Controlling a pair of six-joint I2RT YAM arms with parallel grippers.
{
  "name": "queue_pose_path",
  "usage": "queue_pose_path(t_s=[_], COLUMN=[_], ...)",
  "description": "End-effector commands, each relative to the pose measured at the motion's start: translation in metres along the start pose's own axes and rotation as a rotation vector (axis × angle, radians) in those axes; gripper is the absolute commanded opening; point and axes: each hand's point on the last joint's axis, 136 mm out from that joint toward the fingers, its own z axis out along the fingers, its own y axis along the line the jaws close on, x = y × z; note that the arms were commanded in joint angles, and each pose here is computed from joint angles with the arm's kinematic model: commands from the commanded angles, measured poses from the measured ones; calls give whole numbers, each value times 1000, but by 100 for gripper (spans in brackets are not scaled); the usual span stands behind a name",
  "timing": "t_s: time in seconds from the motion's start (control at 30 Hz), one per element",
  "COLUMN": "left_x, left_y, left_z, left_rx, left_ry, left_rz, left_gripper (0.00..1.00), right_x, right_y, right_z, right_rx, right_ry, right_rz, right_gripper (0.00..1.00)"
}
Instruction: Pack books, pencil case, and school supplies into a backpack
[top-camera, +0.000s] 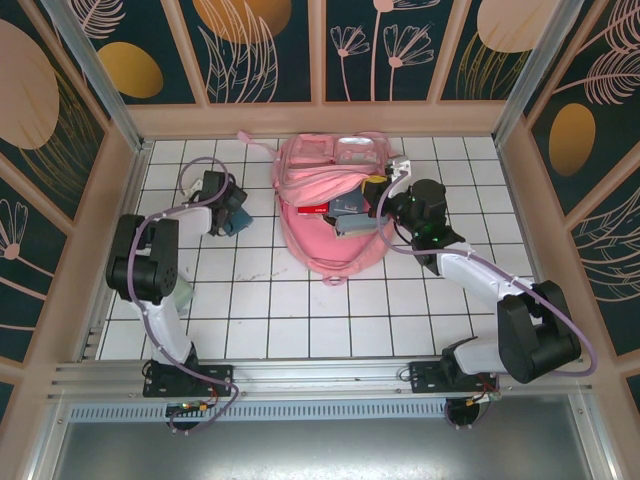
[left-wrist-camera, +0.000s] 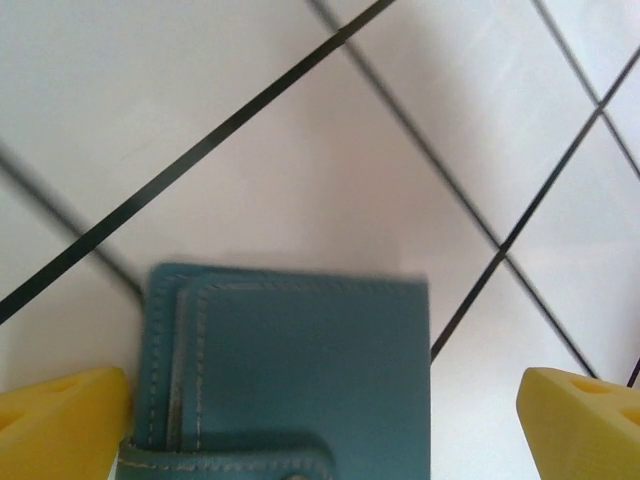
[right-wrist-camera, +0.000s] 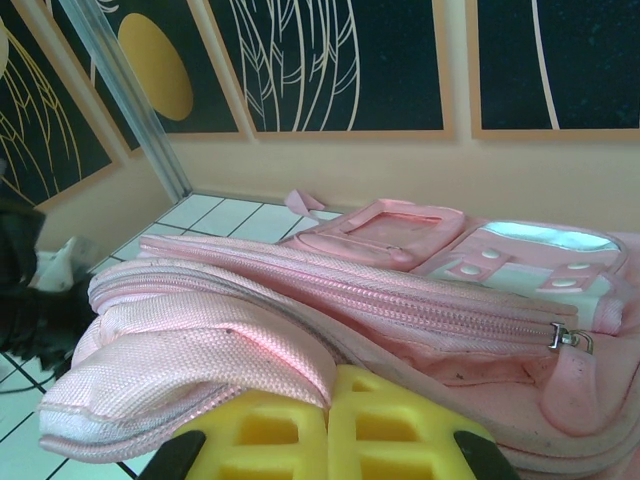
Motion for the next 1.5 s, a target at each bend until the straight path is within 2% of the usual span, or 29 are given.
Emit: queue_pose_path(t_s=[0.0, 0.2, 0.4, 0.9, 1.23, 1.47], left_x=[-11, -10, 8, 43, 52, 61], left_y=[-2, 12, 18, 15, 14, 29], left_z=[3, -16, -32, -16, -11, -1], left_rx=[-49, -115, -175, -176, -166, -218], left_ry=[-13, -2, 0, 84, 103, 131], left_rz=[131, 214, 379, 405, 427, 458], left_gripper=[98, 98, 99, 99, 99, 98], right_x=[-35, -36, -37, -37, -34, -34], right_y=[14, 15, 17, 19, 18, 17], right_z=[4, 4, 4, 4, 6, 6], right_rx=[-47, -53, -63, -65, -67, -63], right_ry=[-105, -106, -110, -109, -102, -103], right_rz=[-26, -22, -16, -17, -11, -14], right_gripper=[0, 0, 0, 0, 0, 0])
